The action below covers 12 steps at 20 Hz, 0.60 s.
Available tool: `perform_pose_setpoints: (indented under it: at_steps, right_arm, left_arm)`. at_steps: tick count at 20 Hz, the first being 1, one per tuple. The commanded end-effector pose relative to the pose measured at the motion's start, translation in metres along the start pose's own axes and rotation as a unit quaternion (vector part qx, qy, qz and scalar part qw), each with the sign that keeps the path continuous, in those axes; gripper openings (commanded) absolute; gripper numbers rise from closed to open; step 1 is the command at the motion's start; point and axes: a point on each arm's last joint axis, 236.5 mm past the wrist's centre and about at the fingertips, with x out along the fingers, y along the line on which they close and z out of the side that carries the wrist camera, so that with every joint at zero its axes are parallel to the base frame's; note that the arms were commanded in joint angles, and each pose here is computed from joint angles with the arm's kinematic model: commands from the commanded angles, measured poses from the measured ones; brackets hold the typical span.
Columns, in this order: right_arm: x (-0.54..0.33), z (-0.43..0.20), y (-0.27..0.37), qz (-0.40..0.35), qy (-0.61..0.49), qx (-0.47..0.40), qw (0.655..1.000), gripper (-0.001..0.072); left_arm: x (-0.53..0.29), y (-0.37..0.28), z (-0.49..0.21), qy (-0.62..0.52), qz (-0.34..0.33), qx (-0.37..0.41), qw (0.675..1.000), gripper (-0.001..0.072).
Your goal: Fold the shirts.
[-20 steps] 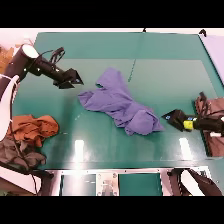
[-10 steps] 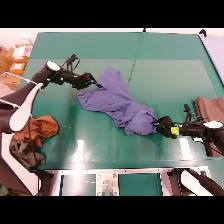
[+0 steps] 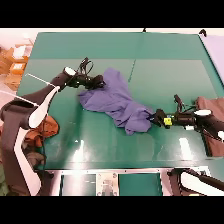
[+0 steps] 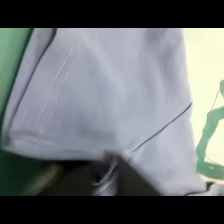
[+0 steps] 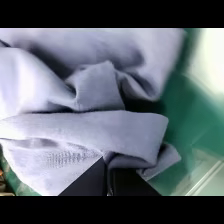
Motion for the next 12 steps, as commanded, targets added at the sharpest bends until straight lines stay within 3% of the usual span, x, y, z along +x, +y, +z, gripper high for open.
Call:
perform_pose_setpoints:
  at_steps: [1, 5, 8, 12]
  right_arm:
    - [-0.002, 0.014, 0.016, 0.008, -0.005, -0.032, 0.999, 0.0016]
    - [-0.029, 0.056, 0.05, 0.025, -0.046, -0.08, 0.995, 0.0015]
    - [-0.087, 0.099, 0.119, 0.062, -0.089, -0.159, 0.981, 0.0015]
    - [-0.216, 0.13, 0.25, 0.082, -0.226, -0.309, 0.92, 0.0015]
  left_arm:
    - [-0.003, -0.017, 0.01, -0.002, -0.018, 0.013, 1.0, 0.0022]
    - [-0.058, -0.05, 0.043, 0.016, -0.031, 0.059, 0.998, 0.002]
    - [-0.139, -0.079, 0.079, -0.021, 0.045, 0.146, 0.988, 0.002]
    - [-0.285, -0.171, 0.097, -0.137, 0.086, 0.249, 0.955, 0.002]
